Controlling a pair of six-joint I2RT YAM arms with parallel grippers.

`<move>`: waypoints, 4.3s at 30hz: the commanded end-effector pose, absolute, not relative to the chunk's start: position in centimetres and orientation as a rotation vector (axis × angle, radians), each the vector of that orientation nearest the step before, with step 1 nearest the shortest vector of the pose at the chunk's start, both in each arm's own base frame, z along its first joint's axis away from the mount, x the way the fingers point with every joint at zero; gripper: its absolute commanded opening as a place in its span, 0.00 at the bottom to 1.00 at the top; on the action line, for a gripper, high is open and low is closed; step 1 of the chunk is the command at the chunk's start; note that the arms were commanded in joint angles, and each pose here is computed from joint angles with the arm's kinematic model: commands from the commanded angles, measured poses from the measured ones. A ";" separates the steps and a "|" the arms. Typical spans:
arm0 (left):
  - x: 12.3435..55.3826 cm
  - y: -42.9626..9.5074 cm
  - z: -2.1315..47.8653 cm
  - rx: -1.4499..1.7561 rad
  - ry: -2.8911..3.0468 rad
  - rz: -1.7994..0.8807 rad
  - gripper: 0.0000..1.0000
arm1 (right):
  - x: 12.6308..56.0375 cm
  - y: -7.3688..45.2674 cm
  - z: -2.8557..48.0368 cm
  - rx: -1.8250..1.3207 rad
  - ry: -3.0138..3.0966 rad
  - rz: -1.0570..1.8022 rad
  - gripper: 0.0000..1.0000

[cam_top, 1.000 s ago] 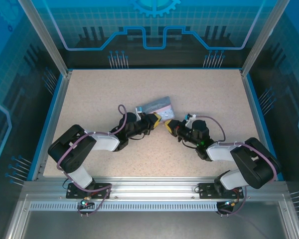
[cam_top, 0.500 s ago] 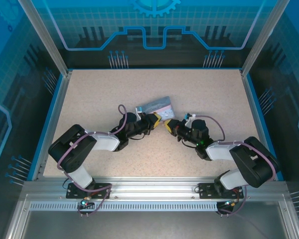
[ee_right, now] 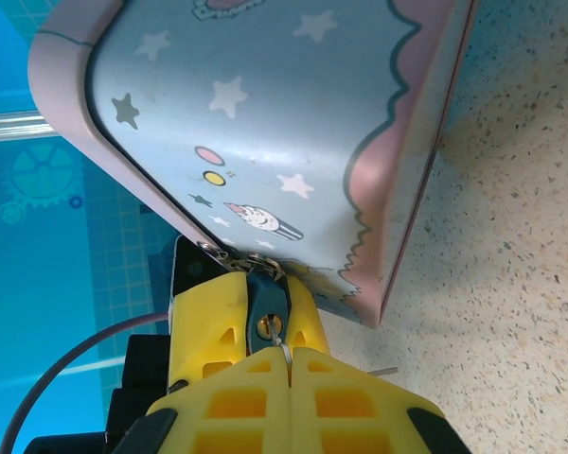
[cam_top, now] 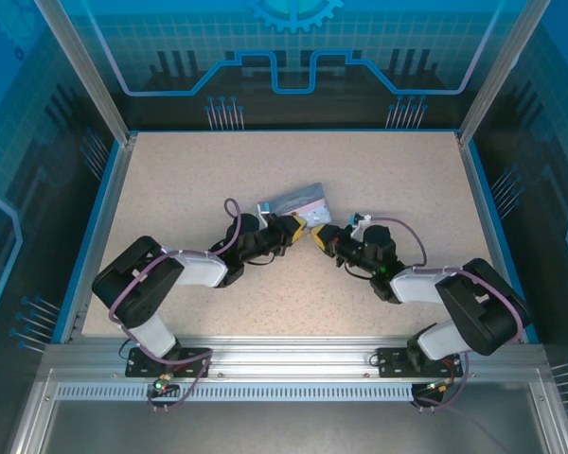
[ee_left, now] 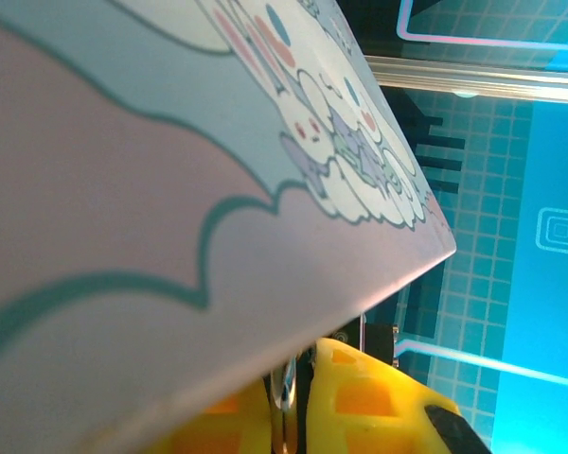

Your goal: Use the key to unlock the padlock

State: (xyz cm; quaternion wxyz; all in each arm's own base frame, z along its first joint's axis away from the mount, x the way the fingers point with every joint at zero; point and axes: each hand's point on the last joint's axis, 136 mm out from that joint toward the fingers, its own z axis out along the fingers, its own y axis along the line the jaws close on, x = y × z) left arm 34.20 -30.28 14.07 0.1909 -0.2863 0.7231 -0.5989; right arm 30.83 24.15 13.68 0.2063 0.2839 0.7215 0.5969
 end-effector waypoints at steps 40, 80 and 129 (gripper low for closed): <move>33.0 -32.3 16.0 -0.686 2.015 -1.817 0.00 | 33.8 27.9 14.6 0.576 2.082 1.785 0.00; 34.2 -31.0 13.7 -0.854 1.990 -1.739 0.00 | 33.6 29.3 14.4 0.433 2.167 1.746 0.27; 35.1 -30.2 13.5 -0.780 2.204 -1.634 0.00 | 28.7 25.6 14.0 -0.966 2.232 0.437 0.36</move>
